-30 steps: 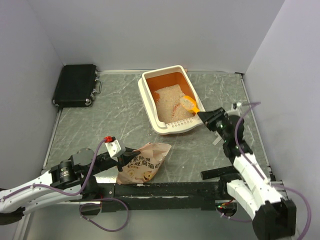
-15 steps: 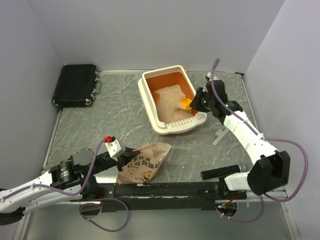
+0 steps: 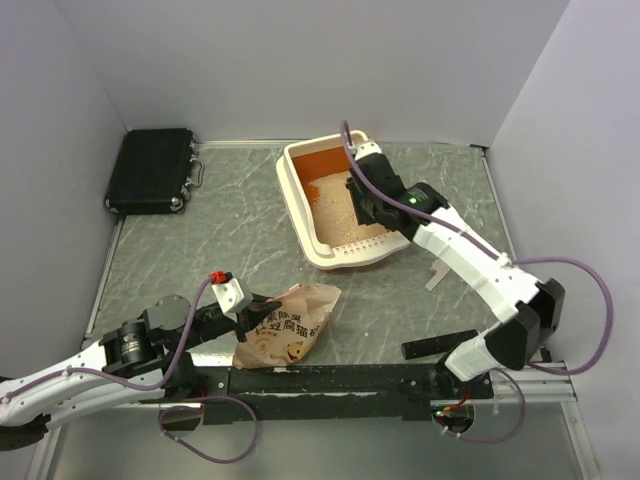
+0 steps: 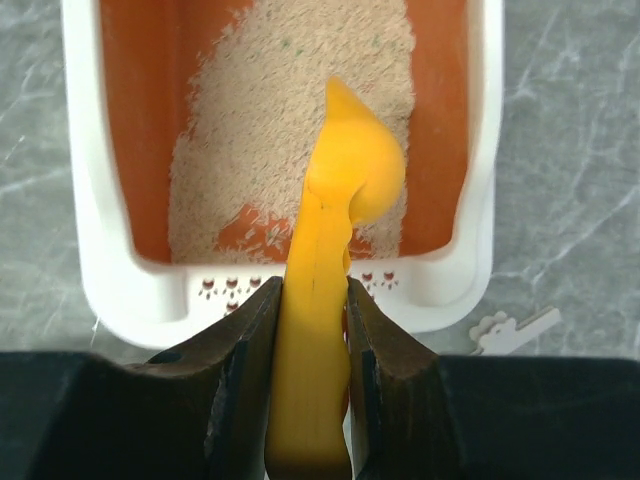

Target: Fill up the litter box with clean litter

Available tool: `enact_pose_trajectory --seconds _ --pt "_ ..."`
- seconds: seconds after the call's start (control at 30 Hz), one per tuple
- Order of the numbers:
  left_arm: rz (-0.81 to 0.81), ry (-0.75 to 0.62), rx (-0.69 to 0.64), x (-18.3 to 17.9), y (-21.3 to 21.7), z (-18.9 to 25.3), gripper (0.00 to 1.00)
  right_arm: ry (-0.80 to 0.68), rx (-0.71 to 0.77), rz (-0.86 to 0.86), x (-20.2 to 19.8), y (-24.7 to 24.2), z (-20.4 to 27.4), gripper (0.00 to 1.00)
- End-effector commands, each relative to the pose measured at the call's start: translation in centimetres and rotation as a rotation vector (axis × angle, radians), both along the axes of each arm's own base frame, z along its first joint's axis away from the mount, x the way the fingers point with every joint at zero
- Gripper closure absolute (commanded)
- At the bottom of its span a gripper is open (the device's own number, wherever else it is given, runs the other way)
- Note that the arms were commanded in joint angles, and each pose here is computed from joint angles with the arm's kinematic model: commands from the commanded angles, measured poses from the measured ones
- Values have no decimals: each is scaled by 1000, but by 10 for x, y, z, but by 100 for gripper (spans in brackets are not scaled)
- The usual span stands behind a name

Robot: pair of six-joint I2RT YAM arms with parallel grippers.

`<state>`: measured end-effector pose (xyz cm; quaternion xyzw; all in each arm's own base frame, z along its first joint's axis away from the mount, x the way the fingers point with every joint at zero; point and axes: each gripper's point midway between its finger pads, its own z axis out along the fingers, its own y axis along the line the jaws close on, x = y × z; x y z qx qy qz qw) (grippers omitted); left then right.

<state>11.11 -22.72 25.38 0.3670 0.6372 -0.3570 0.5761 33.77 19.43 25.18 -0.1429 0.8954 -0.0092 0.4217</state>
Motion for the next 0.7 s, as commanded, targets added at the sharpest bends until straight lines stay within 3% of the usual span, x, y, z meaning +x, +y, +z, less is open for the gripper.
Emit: enact_pose_trajectory --seconds 0.0,0.17,0.37,0.67 --pt "13 -30 -75 2 1 23 99 -64 169 111 -46 -8 51 100" --pt "8 -33 -71 2 0 23 99 101 339 340 -112 13 65 100" --pt "16 -35 -75 3 1 24 99 196 441 463 -184 -3 98 100" --pt "21 -25 -58 5 -1 20 99 399 521 570 -241 -4 102 100"
